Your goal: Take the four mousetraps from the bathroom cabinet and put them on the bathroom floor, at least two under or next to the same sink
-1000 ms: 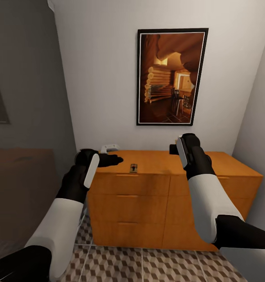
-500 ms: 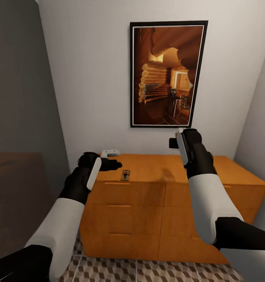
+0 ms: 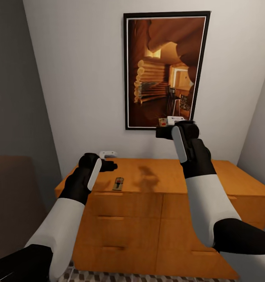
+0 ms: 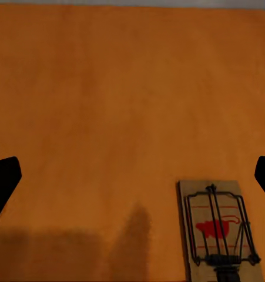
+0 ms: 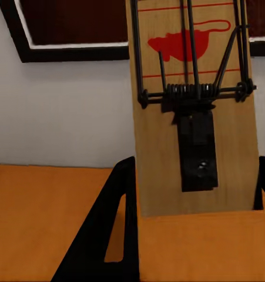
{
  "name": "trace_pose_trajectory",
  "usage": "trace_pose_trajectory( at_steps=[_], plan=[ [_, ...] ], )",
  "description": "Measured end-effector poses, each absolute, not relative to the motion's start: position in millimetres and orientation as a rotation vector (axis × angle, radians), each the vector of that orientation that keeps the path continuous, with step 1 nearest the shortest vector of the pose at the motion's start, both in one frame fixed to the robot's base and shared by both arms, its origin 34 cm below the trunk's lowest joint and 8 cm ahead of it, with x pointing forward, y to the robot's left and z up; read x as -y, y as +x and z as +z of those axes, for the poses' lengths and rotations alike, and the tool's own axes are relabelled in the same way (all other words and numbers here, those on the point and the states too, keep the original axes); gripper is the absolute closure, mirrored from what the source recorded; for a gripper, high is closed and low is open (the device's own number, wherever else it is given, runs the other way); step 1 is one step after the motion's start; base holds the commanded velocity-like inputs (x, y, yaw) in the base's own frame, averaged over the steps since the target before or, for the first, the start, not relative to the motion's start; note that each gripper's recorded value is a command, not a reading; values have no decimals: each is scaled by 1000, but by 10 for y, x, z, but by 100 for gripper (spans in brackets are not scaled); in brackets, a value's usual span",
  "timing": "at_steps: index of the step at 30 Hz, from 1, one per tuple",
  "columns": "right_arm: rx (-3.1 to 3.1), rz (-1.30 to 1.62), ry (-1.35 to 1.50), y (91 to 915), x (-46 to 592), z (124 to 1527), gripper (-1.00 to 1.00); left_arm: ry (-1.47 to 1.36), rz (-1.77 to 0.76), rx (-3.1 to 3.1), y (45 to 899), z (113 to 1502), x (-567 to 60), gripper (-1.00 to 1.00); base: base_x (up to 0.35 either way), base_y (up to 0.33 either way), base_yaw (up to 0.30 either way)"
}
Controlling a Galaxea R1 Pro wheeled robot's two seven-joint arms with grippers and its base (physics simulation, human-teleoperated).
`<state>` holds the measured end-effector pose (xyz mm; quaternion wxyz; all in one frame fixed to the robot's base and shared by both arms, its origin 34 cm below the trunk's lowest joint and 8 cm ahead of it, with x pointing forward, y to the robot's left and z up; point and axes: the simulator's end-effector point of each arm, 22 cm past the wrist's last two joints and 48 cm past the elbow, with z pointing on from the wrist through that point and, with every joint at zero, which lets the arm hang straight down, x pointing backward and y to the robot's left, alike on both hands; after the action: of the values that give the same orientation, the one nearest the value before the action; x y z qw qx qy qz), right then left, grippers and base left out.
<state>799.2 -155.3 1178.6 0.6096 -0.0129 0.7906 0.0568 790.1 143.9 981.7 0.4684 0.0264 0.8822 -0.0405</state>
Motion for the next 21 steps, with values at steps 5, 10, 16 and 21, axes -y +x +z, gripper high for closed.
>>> trace_pose_trajectory(
  at_steps=[5, 10, 16, 21],
  plan=[
    [-1821, 199, -138, 7922, 1156, 11787, 100, 49, -71, -2167, 7905, 9804, -1498, -100, 80, -30, 0],
    [-1823, 251, -175, 7884, 998, 11776, 100, 46, -65, -2168, 7906, 9802, -1510, -100, 15, -6, 0],
    [-1824, 276, -189, 7863, 927, 11775, 100, 32, -45, -2167, 7909, 9805, -1559, -100, 31, -54, 0],
    [-1823, 266, -221, 7837, 829, 11762, 100, 12, -9, -2172, 7909, 9788, -1634, -100, 118, -182, 0]
  ],
)
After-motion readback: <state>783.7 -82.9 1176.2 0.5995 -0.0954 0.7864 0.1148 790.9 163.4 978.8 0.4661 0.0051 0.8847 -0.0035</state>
